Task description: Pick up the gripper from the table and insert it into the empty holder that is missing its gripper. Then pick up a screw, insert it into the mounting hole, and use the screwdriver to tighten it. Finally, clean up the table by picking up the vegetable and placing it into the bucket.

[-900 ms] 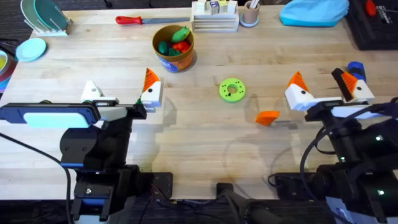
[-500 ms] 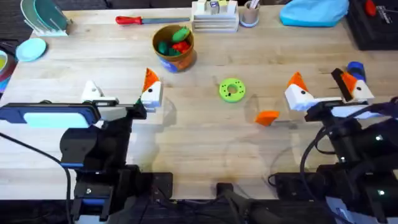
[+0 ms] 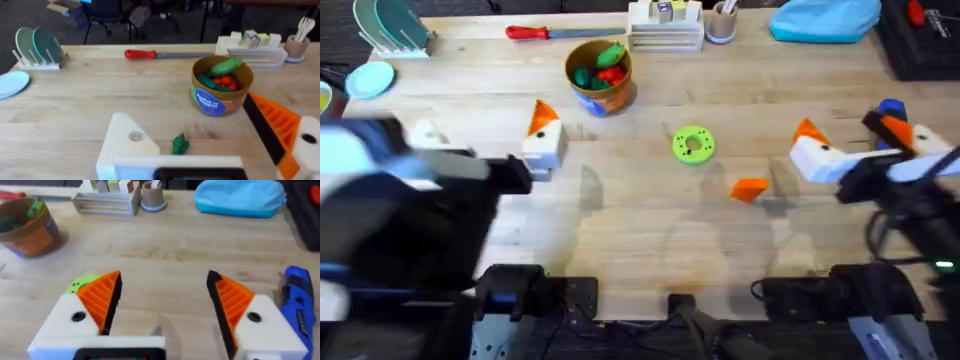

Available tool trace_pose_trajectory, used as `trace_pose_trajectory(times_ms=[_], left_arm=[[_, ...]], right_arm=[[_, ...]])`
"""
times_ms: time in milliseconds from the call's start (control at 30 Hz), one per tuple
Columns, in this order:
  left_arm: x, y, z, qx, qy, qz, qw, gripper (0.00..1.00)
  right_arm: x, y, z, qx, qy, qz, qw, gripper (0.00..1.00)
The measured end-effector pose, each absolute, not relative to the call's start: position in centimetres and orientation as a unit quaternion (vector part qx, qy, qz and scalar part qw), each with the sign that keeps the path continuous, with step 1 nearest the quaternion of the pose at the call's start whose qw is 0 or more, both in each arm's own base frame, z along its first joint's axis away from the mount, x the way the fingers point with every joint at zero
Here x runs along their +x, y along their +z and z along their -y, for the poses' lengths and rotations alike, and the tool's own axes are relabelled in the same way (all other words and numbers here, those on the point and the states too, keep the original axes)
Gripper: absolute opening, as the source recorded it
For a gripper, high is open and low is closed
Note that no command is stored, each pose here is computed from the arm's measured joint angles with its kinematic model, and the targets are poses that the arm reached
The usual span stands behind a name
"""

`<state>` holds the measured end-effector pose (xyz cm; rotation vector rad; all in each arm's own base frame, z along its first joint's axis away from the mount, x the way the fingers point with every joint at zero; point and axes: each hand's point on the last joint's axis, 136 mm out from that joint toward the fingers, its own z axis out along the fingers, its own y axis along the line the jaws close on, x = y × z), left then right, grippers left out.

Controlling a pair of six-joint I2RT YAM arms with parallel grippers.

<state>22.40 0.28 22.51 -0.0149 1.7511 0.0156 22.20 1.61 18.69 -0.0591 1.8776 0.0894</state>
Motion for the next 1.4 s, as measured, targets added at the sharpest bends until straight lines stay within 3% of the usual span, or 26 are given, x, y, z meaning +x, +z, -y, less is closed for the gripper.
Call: trace_pose_trajectory(times_ms=[100, 233, 600, 633, 800, 833, 867, 900, 1033, 1100, 1400], left_arm=[[21.6, 23.4, -0.4, -0.005, 0.011, -0.818, 0.575, 0.992], [21.9, 22.4, -0.6, -0.003, 0.019, -0.877, 0.48, 0.992], [24.9, 18.3, -0.6, 0.001, 0.021, -0.934, 0.358, 0.991], [25.1, 18.0, -0.5, -0.002, 0.017, -0.936, 0.351, 0.949], [25.6, 17.6, -0.2, 0.003, 0.01, -0.938, 0.347, 0.164], [25.7, 17.7, -0.2, 0.005, 0.011, -0.937, 0.35, 0.048], [25.8, 18.0, -0.1, 0.005, 0.01, -0.934, 0.356, 0.015], [25.9, 18.2, -0.1, 0.008, 0.01, -0.932, 0.362, 0.078], [26.4, 20.6, 1.2, 0.027, -0.007, -0.91, 0.414, 0.724], [26.7, 22.4, 2.2, 0.04, -0.026, -0.893, 0.448, 0.958], [27.4, 30.5, 7.9, 0.135, -0.15, -0.79, 0.579, 0.991]], right_arm=[[21.4, 20.8, -1.7, -0.026, 0.04, -0.835, 0.549, 0.991], [21.5, 23.3, -1.7, -0.027, 0.042, -0.859, 0.51, 0.992], [23.1, 24.9, -1.9, -0.028, 0.046, -0.868, 0.494, 0.991], [23.1, 24.9, -1.9, -0.028, 0.046, -0.868, 0.494, 0.991], [23.1, 24.9, -1.9, -0.028, 0.046, -0.868, 0.494, 0.992], [23.1, 24.9, -1.9, -0.028, 0.046, -0.868, 0.494, 0.992], [23.1, 24.9, -1.9, -0.028, 0.046, -0.868, 0.494, 0.991], [23.1, 24.9, -1.9, -0.028, 0.046, -0.868, 0.494, 0.991], [23.1, 24.9, -1.9, -0.028, 0.046, -0.868, 0.494, 0.991], [23.1, 24.9, -1.9, -0.028, 0.046, -0.868, 0.494, 0.991], [23.1, 24.9, -1.9, -0.028, 0.046, -0.868, 0.494, 0.992]])
